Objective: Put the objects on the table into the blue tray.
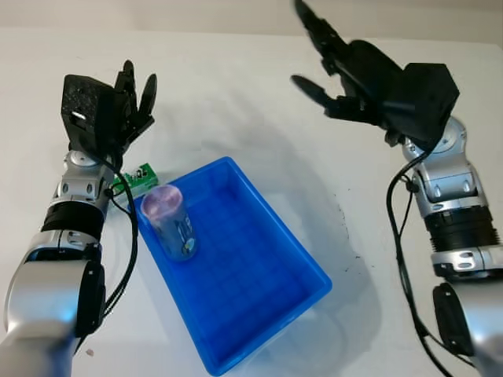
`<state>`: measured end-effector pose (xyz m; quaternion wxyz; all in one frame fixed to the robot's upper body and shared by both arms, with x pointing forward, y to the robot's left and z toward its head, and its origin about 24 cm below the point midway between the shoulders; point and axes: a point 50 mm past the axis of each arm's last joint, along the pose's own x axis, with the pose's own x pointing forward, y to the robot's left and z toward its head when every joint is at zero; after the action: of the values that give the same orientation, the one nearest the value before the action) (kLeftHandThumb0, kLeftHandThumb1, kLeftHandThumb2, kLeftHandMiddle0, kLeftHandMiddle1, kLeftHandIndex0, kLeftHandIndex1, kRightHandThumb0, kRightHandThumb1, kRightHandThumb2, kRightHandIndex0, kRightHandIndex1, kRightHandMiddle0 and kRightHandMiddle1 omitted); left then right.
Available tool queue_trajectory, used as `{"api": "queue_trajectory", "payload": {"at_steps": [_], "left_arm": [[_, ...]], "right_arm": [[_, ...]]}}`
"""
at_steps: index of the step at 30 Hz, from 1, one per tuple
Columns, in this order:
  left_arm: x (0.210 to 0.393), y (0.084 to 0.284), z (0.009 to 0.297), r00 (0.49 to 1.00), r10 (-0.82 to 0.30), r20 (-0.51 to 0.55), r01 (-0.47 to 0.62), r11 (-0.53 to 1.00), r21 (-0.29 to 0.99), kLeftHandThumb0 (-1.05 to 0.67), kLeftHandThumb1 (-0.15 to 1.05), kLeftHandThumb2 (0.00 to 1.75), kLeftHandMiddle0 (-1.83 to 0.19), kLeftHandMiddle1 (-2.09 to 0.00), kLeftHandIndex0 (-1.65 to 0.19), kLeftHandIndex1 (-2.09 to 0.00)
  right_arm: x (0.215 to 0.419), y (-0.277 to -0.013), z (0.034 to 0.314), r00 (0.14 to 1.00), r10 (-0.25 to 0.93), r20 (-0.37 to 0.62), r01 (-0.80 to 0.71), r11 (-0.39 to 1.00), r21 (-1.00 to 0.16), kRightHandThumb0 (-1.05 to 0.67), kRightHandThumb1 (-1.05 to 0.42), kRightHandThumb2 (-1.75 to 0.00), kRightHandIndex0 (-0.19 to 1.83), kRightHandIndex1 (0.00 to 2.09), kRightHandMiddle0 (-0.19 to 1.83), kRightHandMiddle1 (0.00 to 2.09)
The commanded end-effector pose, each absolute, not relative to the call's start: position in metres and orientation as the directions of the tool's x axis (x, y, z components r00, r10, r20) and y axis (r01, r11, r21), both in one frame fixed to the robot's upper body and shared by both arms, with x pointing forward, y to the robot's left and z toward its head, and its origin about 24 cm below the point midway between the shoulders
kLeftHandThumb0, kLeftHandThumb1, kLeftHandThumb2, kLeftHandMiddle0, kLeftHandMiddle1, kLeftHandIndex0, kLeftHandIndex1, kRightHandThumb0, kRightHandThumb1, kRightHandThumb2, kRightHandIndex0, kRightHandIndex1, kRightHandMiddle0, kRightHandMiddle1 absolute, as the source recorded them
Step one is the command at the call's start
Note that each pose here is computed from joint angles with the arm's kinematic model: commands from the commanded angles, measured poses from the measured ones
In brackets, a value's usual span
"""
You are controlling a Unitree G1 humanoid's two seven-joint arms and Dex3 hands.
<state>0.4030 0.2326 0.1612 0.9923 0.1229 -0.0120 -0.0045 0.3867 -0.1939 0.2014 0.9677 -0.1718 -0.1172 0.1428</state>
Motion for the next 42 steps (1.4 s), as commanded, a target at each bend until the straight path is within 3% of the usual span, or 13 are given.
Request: {"api": "queue_trajectory", "payload": {"at_steps": [1,15,29,32,36,38,40,42], "left_arm": [[0.404,0.235,0.170,0.999,-0.005,0.046,-0.006,0.968,0.251,-0.70,1.05,0.62,0.19,0.00,0.19,0.00],[0.402,0.241,0.172,0.999,0.011,0.046,-0.024,0.955,0.295,-0.73,1.05,0.63,0.19,0.00,0.19,0.00],[0.392,0.256,0.186,0.997,0.026,0.075,-0.048,0.952,0.301,-0.72,1.05,0.60,0.19,0.00,0.19,0.00],[0.376,0.270,0.212,0.986,-0.003,0.167,-0.057,0.933,0.356,-0.73,1.05,0.54,0.19,-0.01,0.18,-0.01],[0.350,0.280,0.243,0.976,-0.060,0.208,-0.052,0.868,0.494,-0.65,1.05,0.51,0.16,-0.04,0.16,-0.03],[0.334,0.285,0.257,0.978,-0.072,0.195,-0.058,0.805,0.591,-0.61,1.05,0.48,0.15,-0.05,0.15,-0.04],[0.314,0.292,0.271,0.991,-0.053,0.120,-0.045,0.722,0.690,-0.65,1.05,0.36,0.02,-0.08,0.03,-0.09],[0.301,0.294,0.278,0.998,-0.012,0.060,-0.036,0.677,0.735,-0.66,1.05,0.26,0.02,-0.06,0.02,-0.08]], "right_arm": [[0.390,-0.197,0.201,0.943,0.279,0.180,-0.219,0.930,-0.297,-0.69,-1.05,-0.69,-0.19,0.00,-0.19,0.00],[0.393,-0.199,0.173,0.979,0.154,0.133,-0.132,0.978,-0.161,-0.69,-1.05,-0.76,-0.19,0.00,-0.19,0.00],[0.391,-0.192,0.163,0.981,0.151,0.118,-0.139,0.984,-0.108,-0.67,-1.05,-0.79,-0.19,0.00,-0.19,0.00],[0.389,-0.194,0.163,0.981,0.152,0.119,-0.139,0.984,-0.111,-0.67,-1.05,-0.78,-0.19,0.00,-0.19,0.00],[0.388,-0.194,0.164,0.981,0.155,0.118,-0.142,0.983,-0.114,-0.67,-1.05,-0.78,-0.19,0.00,-0.19,0.00],[0.388,-0.194,0.164,0.981,0.155,0.116,-0.143,0.984,-0.110,-0.67,-1.05,-0.78,-0.19,0.00,-0.19,0.00],[0.388,-0.193,0.164,0.980,0.162,0.114,-0.150,0.983,-0.106,-0.66,-1.05,-0.78,-0.19,0.00,-0.19,0.00],[0.388,-0.192,0.164,0.979,0.171,0.111,-0.159,0.981,-0.107,-0.66,-1.05,-0.79,-0.19,0.00,-0.19,0.00]]}}
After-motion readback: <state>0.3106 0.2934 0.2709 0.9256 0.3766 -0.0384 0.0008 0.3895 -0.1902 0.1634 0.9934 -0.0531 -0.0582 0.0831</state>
